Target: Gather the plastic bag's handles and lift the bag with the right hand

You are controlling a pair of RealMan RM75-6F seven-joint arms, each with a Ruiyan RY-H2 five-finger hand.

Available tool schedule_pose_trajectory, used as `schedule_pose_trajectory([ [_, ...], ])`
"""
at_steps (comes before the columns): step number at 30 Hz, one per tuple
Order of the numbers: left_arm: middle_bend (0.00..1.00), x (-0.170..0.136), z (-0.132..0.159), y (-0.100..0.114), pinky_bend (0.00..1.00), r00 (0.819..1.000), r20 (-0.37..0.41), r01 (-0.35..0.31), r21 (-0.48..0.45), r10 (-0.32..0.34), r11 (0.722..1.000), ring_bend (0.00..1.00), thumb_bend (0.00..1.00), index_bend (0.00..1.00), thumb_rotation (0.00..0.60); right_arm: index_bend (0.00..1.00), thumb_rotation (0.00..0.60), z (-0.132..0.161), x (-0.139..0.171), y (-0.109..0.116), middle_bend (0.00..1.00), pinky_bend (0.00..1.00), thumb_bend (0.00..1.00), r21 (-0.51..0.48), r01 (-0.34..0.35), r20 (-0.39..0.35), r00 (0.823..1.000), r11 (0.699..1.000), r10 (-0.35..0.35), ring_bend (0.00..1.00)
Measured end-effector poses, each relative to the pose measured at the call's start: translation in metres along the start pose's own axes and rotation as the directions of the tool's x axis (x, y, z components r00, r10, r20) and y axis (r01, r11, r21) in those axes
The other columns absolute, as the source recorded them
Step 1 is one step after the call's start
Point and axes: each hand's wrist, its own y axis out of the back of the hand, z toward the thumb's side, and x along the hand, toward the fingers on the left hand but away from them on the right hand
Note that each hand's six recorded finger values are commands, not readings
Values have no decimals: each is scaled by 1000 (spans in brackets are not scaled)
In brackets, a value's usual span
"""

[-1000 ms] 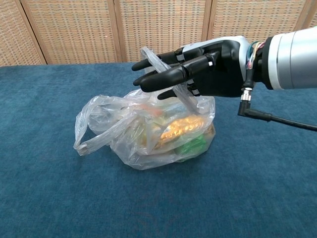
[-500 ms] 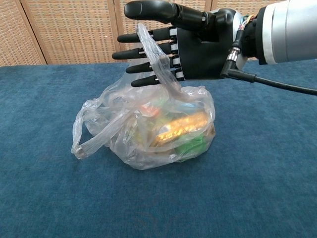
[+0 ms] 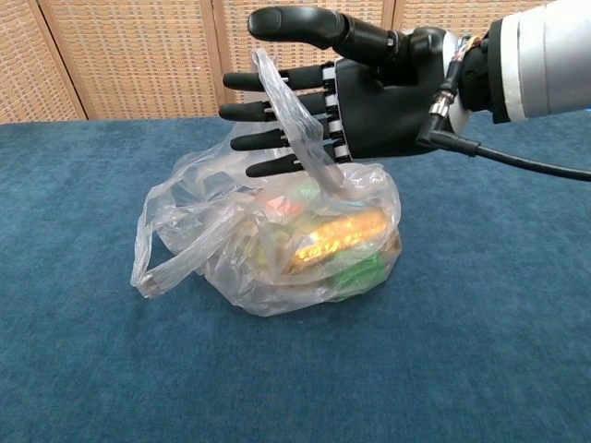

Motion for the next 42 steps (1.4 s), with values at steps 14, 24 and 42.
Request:
schedule_pose_trajectory([
  [14, 0, 44, 17, -25, 0, 974, 222, -14, 231, -39, 973, 0, 255, 10, 600, 391, 600, -1, 1, 11, 500, 392, 98, 32, -13, 6, 1000, 999, 13, 408],
  [24, 0, 62, 41, -69, 0, 912, 384, 7, 339, -145, 941, 0, 310, 165, 600, 432, 600, -1, -1, 17, 523, 397, 118, 47, 2, 10, 1000, 999, -2, 415],
  [42, 0, 78, 77, -130, 0, 719, 676, -60, 294, -163, 954, 0, 320, 303, 600, 424, 600, 6, -2, 29, 522, 397, 129, 49, 48, -6, 999, 998, -48, 404],
])
